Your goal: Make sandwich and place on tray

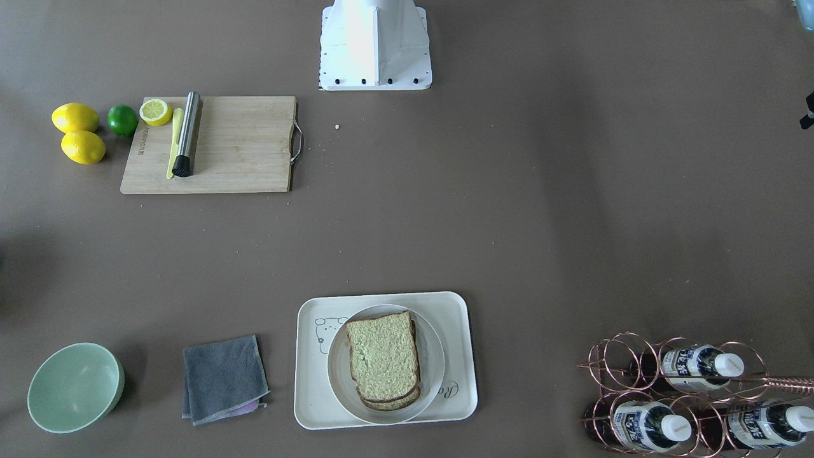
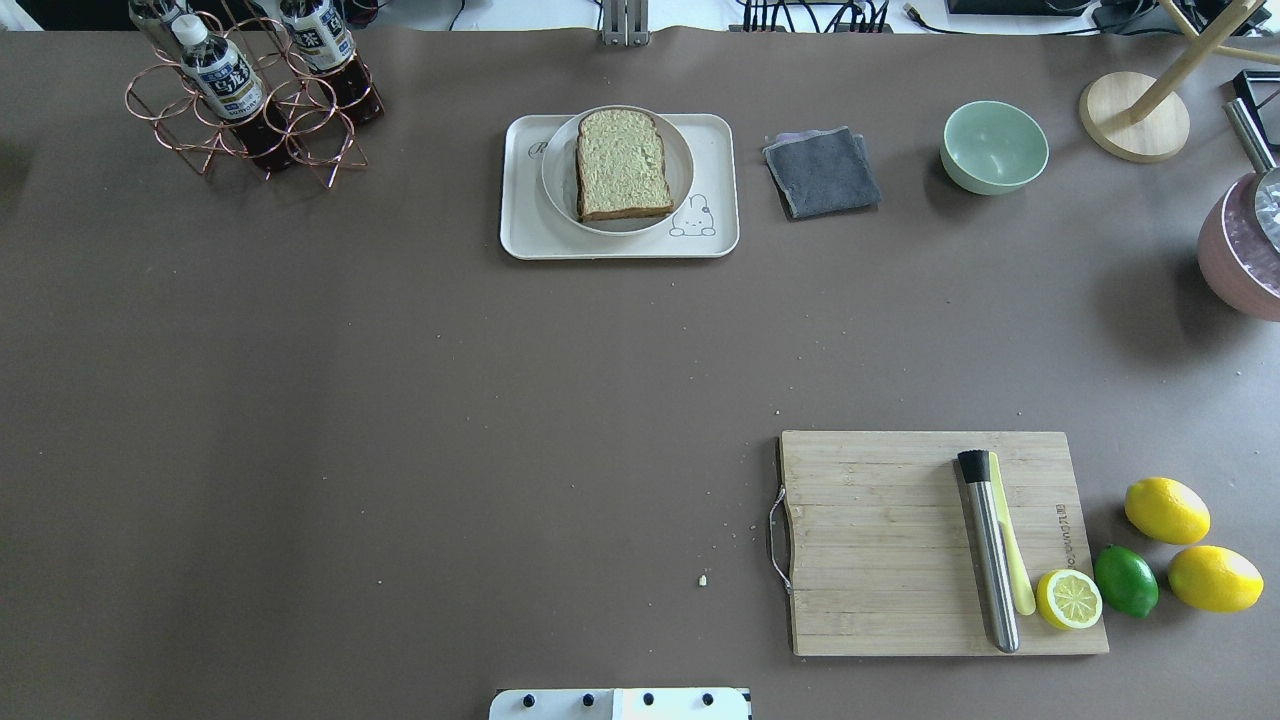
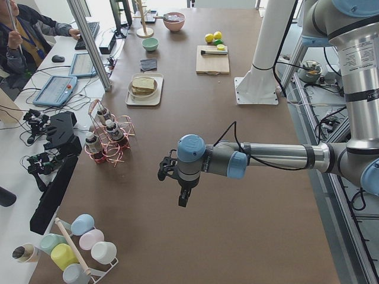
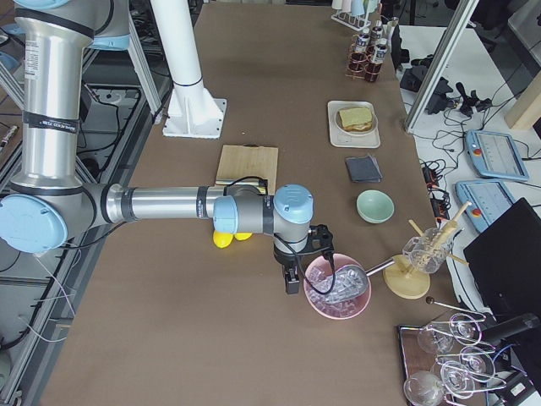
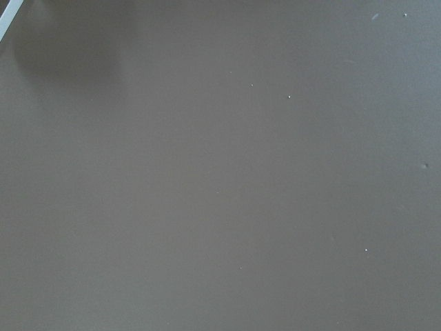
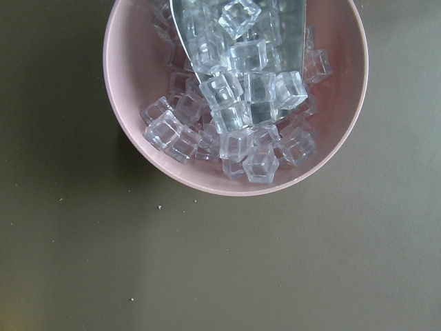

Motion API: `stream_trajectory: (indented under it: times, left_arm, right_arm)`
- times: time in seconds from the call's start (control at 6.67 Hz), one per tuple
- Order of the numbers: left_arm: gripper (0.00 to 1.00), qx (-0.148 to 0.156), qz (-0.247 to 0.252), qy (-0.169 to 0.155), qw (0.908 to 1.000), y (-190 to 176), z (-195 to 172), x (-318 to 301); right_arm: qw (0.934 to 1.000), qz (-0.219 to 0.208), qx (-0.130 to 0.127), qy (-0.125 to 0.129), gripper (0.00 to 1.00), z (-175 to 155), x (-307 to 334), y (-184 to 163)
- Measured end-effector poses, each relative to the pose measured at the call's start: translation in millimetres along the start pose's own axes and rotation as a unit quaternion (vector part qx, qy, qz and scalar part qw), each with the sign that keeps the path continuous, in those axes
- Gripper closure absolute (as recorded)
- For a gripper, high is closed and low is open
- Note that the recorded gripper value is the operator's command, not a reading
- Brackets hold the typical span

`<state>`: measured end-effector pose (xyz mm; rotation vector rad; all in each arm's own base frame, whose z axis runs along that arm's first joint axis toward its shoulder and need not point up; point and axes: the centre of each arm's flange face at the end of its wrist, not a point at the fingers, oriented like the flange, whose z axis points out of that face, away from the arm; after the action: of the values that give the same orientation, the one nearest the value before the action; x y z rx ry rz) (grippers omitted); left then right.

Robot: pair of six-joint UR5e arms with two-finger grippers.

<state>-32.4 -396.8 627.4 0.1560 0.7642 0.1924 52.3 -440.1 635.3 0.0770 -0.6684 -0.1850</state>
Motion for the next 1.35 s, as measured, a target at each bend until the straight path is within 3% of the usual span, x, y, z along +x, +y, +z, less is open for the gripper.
stream_trajectory:
  times: [1.35]
  left_arm:
    - [0.03,-0.004,-0.003,0.0,1.0,3.1,2.9,-2.4]
  right_arm:
    - [1.0,0.003,-0.003,-0.001,0.0,1.9,1.0,3.9]
